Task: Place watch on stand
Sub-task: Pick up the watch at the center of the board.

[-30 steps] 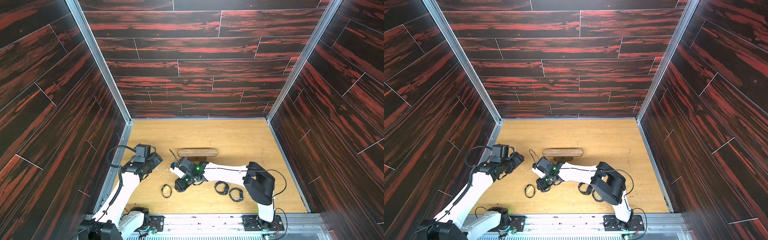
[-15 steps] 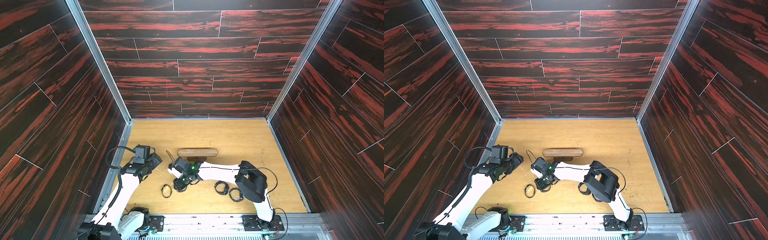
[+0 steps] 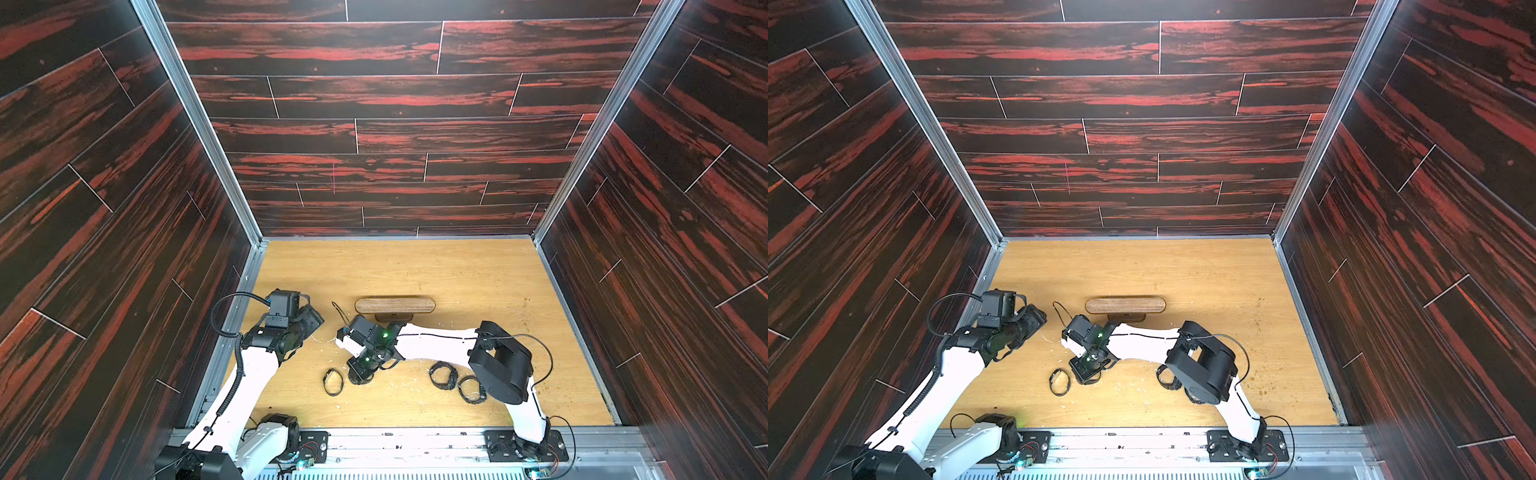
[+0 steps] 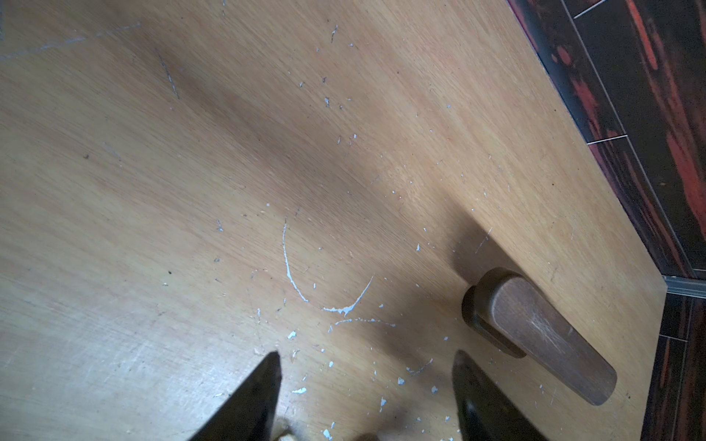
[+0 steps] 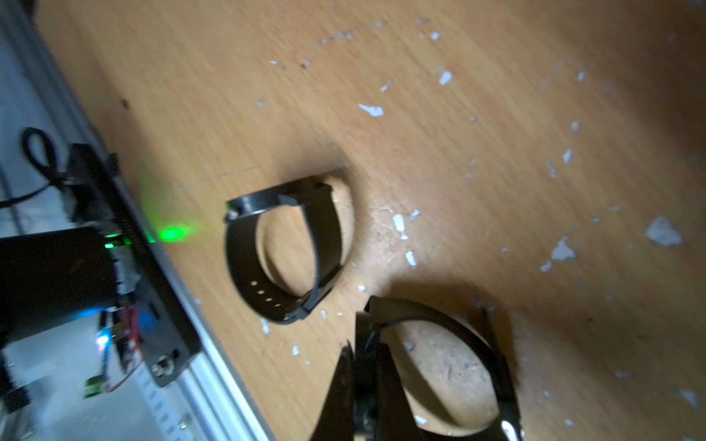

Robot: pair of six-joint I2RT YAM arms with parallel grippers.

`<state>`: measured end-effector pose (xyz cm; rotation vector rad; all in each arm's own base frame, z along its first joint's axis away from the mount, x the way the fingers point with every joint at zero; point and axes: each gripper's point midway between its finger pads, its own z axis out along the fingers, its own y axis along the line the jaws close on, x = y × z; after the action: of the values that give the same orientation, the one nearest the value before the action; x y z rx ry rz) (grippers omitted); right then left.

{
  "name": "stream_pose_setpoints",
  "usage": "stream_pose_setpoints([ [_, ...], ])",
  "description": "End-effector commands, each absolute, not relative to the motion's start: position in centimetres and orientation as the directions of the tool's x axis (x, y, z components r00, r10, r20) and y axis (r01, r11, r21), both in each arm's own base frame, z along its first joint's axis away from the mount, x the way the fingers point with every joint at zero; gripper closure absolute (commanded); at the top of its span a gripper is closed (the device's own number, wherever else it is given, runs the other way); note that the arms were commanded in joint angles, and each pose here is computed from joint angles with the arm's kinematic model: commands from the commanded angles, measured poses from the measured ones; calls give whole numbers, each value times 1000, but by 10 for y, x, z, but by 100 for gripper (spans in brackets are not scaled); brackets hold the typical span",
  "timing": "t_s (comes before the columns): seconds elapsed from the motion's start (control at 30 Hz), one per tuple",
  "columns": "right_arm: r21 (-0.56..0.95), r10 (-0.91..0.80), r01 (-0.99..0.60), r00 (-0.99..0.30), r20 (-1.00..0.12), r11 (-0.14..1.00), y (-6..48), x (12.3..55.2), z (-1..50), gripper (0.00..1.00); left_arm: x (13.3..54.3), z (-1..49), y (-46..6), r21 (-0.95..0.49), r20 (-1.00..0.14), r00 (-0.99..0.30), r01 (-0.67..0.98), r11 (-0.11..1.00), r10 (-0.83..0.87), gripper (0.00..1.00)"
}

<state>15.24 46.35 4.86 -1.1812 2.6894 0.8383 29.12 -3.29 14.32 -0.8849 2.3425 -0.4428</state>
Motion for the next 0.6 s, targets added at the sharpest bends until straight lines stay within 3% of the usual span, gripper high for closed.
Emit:
stream_pose_setpoints([
  [0.0,539,-616,-682,-712,-336,494,467,156,90,98,296,164,-32,-493,-443,-602,-455,742,-664,27],
  [0.33,692,-431,-563,-817,-383,451,437,209,178,100,326,220,-63,-615,-480,-635,-249,748,-605,26],
  [0.57,752,-281,-479,-877,-389,453,395,259,225,100,351,232,-98,-703,-400,-730,-143,696,-554,28],
])
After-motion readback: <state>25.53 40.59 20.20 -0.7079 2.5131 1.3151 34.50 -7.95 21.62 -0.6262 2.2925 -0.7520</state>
